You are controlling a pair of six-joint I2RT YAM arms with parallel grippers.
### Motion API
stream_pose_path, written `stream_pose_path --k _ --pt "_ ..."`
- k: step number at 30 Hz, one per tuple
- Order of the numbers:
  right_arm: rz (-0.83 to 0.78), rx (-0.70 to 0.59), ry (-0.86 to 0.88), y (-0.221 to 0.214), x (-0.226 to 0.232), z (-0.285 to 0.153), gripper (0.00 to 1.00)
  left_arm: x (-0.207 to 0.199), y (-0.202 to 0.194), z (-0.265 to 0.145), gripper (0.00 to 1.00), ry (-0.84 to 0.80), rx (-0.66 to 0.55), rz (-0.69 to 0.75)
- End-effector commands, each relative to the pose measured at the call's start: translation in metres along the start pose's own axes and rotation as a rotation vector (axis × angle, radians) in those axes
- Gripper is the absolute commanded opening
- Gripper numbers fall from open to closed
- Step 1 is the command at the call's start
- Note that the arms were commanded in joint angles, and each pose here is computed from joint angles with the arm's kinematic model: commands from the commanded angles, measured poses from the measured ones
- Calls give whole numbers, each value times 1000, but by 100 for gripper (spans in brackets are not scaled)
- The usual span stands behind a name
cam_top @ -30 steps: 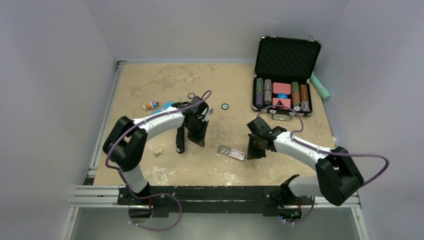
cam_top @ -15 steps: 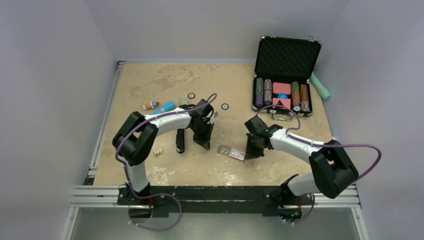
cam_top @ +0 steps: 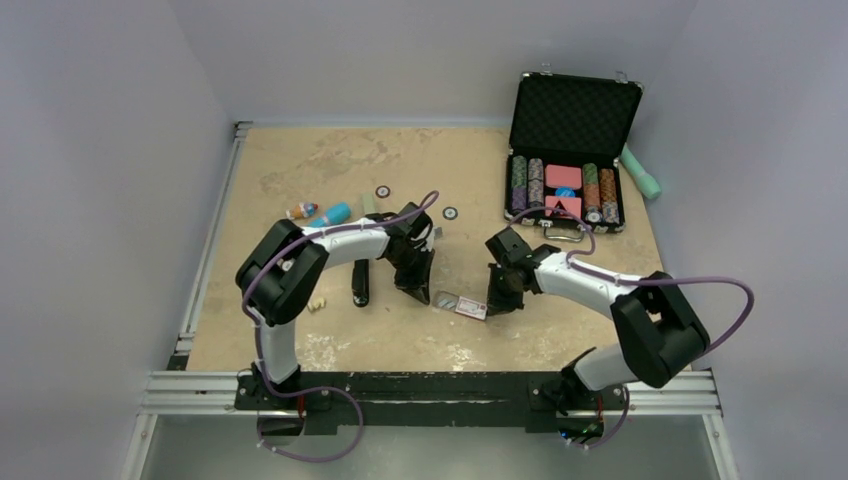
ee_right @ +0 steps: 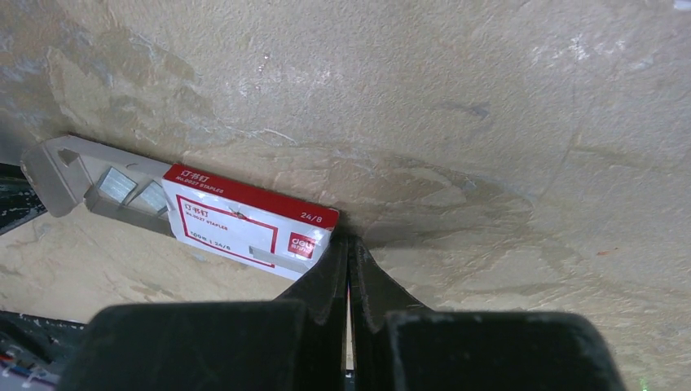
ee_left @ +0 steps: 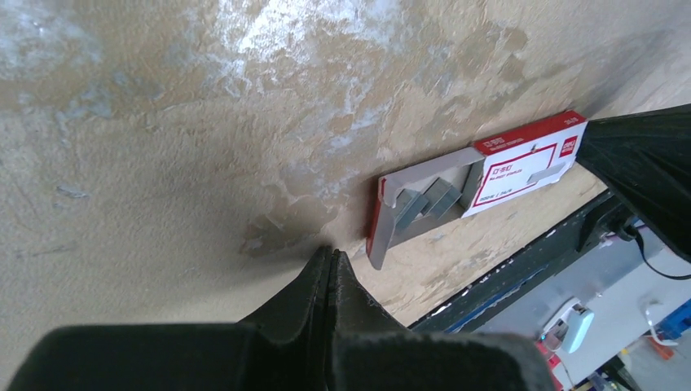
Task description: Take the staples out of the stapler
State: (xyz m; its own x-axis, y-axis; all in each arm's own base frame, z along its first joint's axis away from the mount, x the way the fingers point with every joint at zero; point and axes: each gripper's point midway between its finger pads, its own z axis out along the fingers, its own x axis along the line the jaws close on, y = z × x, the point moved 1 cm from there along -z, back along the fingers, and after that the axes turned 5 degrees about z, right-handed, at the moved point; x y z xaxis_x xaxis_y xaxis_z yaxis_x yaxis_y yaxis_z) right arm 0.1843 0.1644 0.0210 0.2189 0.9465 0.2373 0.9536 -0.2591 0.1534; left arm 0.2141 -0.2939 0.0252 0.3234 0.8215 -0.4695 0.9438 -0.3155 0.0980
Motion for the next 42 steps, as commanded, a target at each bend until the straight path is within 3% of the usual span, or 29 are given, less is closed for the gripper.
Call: stream_pose_path --k 1,42 --pt "-28 -31 3 12 7 4 0 -10 7 4 0 -44 -19 -3" --pt "-135 11 15 21 36 28 0 -2 -9 4 0 -28 -18 -16"
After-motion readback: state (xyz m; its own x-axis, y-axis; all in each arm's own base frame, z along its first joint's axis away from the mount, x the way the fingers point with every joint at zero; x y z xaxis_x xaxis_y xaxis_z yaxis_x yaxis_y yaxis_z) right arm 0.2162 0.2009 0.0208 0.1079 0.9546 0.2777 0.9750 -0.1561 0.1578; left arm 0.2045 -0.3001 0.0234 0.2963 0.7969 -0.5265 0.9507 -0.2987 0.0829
